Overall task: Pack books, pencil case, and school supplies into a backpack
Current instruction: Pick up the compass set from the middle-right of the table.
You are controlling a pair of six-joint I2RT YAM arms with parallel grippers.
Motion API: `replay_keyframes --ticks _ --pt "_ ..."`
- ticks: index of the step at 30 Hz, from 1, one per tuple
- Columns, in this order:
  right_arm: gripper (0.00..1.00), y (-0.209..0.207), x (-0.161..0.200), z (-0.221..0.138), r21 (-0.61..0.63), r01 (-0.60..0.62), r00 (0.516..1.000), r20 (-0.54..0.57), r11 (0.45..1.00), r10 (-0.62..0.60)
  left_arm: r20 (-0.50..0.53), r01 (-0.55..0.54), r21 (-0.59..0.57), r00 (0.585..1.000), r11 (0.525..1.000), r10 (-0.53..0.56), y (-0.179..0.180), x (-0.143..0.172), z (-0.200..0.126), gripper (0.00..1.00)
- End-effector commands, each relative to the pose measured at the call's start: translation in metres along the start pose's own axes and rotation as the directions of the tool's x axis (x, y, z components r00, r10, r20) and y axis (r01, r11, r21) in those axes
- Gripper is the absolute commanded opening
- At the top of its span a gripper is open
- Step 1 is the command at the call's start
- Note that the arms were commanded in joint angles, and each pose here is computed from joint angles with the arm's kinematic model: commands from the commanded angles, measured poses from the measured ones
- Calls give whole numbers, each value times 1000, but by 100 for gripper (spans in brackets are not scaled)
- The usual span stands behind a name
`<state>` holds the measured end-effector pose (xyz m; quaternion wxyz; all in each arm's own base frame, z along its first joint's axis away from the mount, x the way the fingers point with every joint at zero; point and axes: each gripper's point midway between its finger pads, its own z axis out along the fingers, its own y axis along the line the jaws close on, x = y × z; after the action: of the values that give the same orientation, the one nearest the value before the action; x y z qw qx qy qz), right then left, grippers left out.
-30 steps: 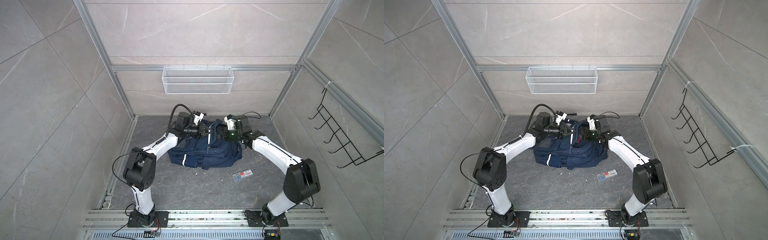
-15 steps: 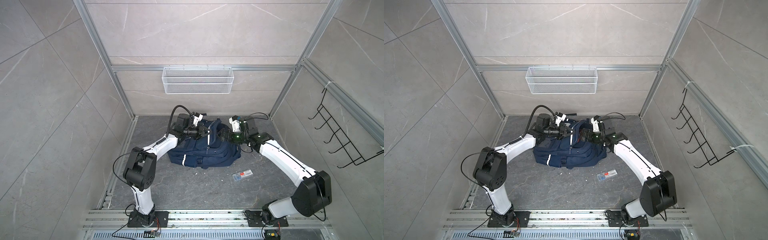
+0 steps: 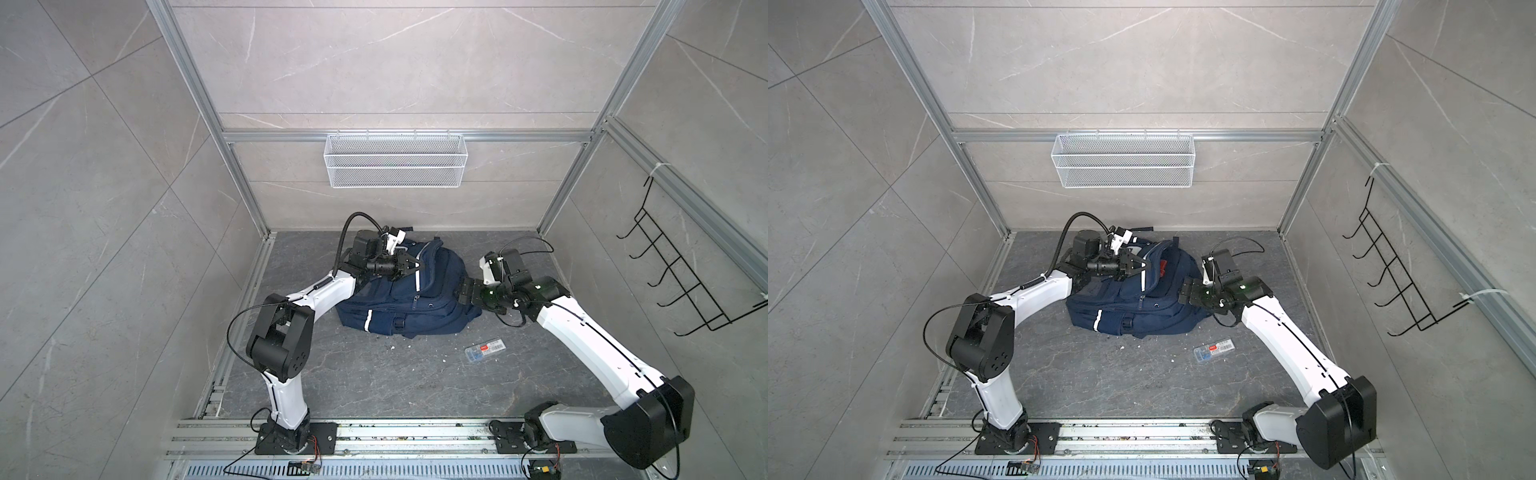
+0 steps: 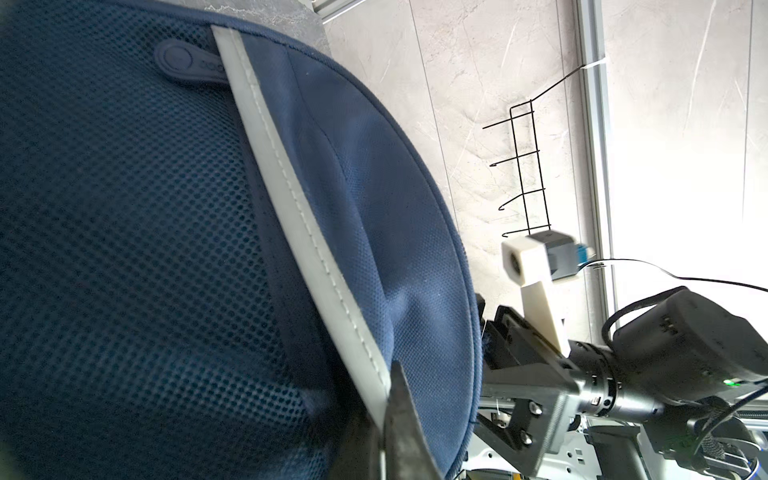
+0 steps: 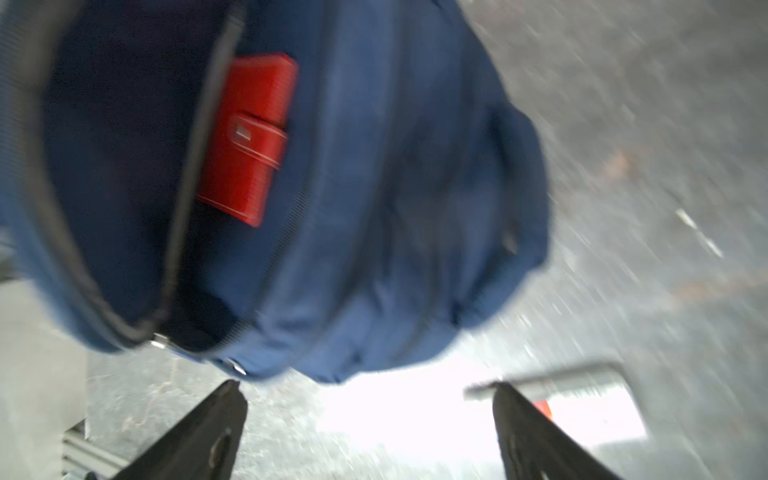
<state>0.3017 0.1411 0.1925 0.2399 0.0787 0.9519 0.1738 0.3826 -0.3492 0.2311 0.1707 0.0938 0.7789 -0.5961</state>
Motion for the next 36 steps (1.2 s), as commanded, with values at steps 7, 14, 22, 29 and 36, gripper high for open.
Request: replay_keyframes --ticks 7,14,22,29,36 --pt "97 -71 76 10 277 -231 952 -134 933 275 67 -97 57 993 994 93 -19 -18 -10 0" --pt "99 -96 91 28 347 -297 915 -164 890 369 63 -101 64 993 993 97 -22 -16 -12 0" --pt "99 -115 90 57 348 -393 868 -164 851 468 68 -100 59 993 993 95 -25 -13 -16 0" --pt "98 -119 90 75 353 -400 856 -185 846 482 74 -98 49 993 994 94 -24 -10 -18 0" --pt "97 -126 93 86 373 -398 851 -192 838 489 77 -98 46 993 994 94 -23 -11 -19 0"
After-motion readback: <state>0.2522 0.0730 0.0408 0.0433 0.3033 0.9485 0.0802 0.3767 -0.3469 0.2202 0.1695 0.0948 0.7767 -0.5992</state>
